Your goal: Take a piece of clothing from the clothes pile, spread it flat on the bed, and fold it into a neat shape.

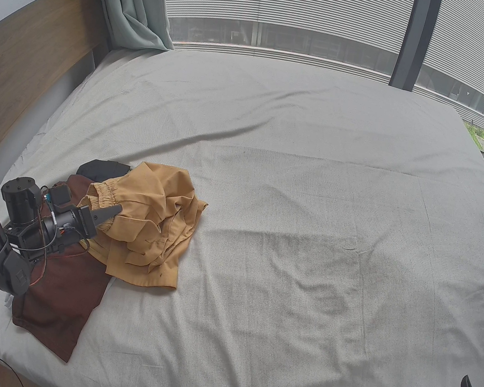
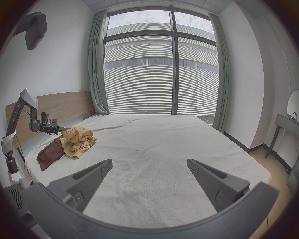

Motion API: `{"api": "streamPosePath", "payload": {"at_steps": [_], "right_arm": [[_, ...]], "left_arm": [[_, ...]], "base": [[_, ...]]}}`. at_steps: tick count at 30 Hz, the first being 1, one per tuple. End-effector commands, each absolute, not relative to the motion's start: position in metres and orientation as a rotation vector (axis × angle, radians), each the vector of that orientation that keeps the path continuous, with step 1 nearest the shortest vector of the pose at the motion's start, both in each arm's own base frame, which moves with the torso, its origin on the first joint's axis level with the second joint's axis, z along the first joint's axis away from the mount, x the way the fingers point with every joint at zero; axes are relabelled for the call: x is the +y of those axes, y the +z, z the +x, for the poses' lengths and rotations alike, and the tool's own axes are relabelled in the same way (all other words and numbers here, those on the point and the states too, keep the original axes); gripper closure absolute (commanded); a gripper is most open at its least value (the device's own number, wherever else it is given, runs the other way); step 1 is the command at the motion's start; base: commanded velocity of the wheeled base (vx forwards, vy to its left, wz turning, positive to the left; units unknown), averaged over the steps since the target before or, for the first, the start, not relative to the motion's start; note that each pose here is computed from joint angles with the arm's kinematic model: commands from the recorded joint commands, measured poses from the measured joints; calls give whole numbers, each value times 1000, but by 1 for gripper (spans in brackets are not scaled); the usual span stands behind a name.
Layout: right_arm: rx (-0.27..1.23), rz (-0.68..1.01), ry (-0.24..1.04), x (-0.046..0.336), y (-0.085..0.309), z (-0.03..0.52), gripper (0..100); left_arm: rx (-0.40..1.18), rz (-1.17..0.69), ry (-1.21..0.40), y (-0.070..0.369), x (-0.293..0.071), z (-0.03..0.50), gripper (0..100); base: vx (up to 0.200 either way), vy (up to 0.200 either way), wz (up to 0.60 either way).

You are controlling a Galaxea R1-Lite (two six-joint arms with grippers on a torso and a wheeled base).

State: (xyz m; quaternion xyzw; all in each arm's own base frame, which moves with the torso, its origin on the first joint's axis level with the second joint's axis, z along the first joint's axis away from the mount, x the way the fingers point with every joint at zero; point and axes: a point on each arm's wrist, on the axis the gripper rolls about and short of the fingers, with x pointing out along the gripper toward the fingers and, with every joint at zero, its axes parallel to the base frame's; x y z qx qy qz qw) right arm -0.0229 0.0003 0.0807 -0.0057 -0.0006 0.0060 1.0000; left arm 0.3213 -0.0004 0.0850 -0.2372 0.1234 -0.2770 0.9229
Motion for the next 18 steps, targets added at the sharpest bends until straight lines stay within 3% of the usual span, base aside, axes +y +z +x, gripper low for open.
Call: {"api": "streamPosePath", "payload": {"at_steps": [1,18], "right_arm": [[-2,-12,12,0,76,-23,0],[-2,-12,11,0,76,-23,0]], "left_arm": [[217,-485,-583,99,-3,316,100],[195,-554,-580,120,-24,297,100]], "base": [[0,0,0],[0,0,0]]}}
